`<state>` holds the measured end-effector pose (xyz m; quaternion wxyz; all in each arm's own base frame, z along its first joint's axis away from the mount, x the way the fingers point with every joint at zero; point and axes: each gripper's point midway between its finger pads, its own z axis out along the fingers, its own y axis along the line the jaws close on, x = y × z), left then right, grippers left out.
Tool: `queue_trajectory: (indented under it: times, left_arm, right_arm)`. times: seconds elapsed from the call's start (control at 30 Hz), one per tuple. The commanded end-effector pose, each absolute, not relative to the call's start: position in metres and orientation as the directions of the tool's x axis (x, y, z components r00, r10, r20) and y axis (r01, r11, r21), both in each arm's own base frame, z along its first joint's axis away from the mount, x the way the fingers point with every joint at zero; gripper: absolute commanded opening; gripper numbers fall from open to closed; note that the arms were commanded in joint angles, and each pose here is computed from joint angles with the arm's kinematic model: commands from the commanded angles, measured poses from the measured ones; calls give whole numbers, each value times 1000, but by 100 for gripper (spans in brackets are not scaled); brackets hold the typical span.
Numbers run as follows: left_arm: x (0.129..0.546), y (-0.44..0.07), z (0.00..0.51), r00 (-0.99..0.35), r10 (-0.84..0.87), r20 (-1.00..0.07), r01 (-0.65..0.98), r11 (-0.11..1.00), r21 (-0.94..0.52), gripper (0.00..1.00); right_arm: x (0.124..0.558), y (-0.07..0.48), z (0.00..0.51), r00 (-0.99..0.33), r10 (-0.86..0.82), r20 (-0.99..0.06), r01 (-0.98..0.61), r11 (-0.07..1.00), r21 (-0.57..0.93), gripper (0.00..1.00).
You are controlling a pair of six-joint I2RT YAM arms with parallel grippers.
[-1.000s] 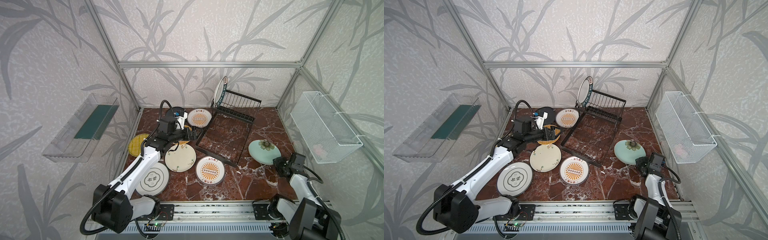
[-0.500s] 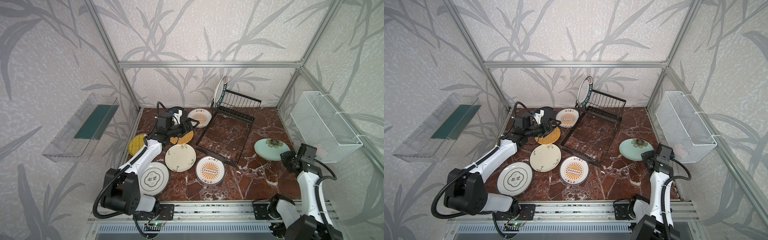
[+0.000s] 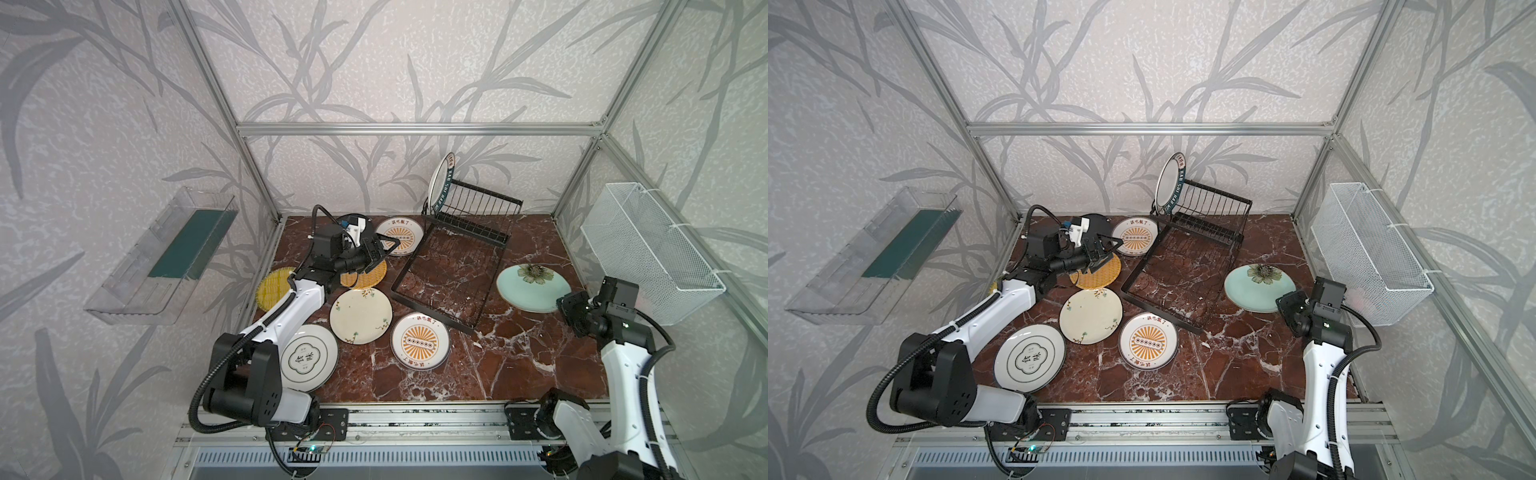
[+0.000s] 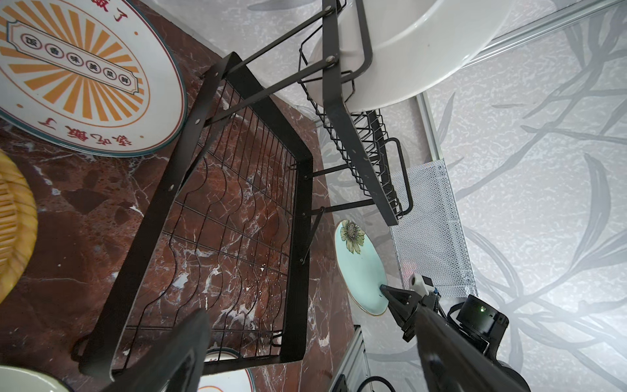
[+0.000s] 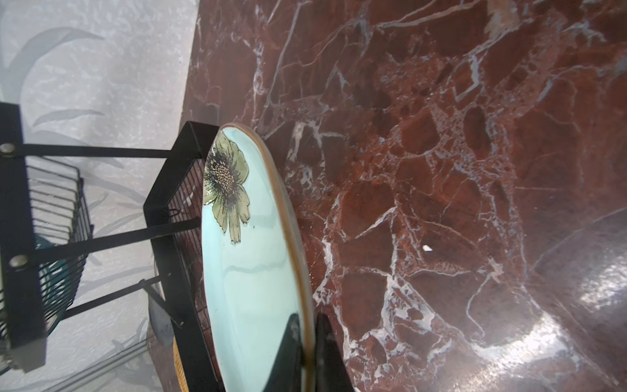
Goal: Load the plates into the dish rack
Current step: 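Grasp the flower plate's edge with the right gripper and tilt it upright, then carry the upright plate toward the left gripper while the left gripper approaches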
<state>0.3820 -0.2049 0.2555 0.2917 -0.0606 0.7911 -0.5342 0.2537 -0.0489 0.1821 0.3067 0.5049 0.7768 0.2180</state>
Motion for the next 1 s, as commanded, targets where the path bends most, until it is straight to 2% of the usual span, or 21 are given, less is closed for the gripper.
queue_trajectory:
  times: [0.0, 0.23, 0.53, 0.73, 0.97]
  left_arm:
    - [376, -216, 266, -839, -368, -401, 261, 375, -889, 92]
    - [364, -245, 248, -892, -267, -365, 247, 389, -887, 86]
    - [351, -290, 222, -938, -136, -319, 231, 439, -868, 79]
    - [363, -293, 201, -948, -154, -277, 170, 491, -854, 76]
    - [370, -301, 186, -964, -140, -225, 130, 493, -860, 67]
  right_arm:
    - [262, -26, 225, -351, 897, -270, 515, 425, 744, 0]
    - [268, 28, 231, -496, 825, -271, 416, 500, 760, 0]
    - [294, 104, 241, -654, 700, -286, 232, 546, 805, 0]
    - [309, 135, 251, -696, 653, -299, 141, 532, 835, 0]
    - [318, 157, 260, -724, 620, -301, 78, 508, 858, 0]
